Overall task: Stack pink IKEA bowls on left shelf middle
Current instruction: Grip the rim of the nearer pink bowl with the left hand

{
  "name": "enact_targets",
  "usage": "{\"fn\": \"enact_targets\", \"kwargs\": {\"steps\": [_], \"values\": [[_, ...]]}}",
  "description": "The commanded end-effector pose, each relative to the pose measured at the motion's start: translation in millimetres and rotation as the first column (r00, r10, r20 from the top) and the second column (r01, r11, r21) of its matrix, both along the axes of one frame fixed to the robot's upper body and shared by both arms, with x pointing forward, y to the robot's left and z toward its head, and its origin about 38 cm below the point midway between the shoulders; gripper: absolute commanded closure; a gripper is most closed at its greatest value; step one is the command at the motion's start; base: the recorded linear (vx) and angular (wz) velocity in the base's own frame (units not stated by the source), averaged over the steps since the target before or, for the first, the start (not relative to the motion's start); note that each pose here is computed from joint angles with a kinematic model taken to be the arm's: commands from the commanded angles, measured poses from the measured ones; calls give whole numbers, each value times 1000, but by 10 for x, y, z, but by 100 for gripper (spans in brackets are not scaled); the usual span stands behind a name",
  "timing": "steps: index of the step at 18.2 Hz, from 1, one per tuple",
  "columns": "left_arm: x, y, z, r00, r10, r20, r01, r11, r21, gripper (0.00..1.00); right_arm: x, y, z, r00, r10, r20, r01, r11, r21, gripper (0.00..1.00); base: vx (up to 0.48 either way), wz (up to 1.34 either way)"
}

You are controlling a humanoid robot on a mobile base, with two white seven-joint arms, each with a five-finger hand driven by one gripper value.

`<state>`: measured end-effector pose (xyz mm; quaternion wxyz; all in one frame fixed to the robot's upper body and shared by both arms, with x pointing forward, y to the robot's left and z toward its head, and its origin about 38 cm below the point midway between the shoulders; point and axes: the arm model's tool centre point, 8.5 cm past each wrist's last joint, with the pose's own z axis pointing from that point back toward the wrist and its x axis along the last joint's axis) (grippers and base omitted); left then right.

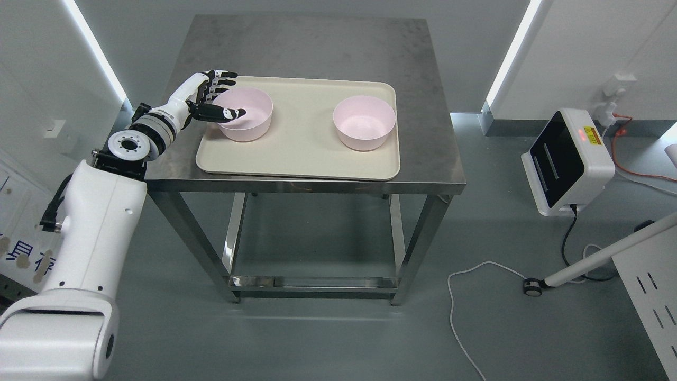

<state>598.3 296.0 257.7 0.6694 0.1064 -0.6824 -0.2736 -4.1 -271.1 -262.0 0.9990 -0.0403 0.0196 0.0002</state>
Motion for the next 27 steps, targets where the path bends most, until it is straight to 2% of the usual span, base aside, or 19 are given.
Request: {"fn": "enact_targets", "kwargs": {"steps": [1, 6, 12, 18, 23, 27], "values": [[53, -119, 56, 1000, -28, -8, 29, 997, 66, 39, -68, -114, 6, 1000, -13, 10, 13, 1000, -18, 0, 0, 0], [88, -358, 47, 996, -79, -32, 84, 973, 214, 39, -68, -114, 6, 1000, -13, 10, 13, 1000, -18, 0, 0, 0], [125, -261, -66, 996, -44, -79, 63, 964, 257, 40, -66, -114, 5, 1000, -13, 11, 13, 1000, -18, 0, 0, 0], [127, -256, 19, 997, -65, -38, 72, 967, 243, 63, -66, -114, 5, 1000, -11, 11, 12, 1000, -18, 0, 0, 0], [113, -338, 65, 991, -132, 20, 122, 956, 268, 83, -66, -114, 5, 1000, -13, 11, 13, 1000, -18, 0, 0, 0], [106, -376, 23, 989, -144, 14, 133, 947, 291, 84, -68, -114, 5, 1000, -11, 10, 12, 1000, -18, 0, 0, 0]]}}
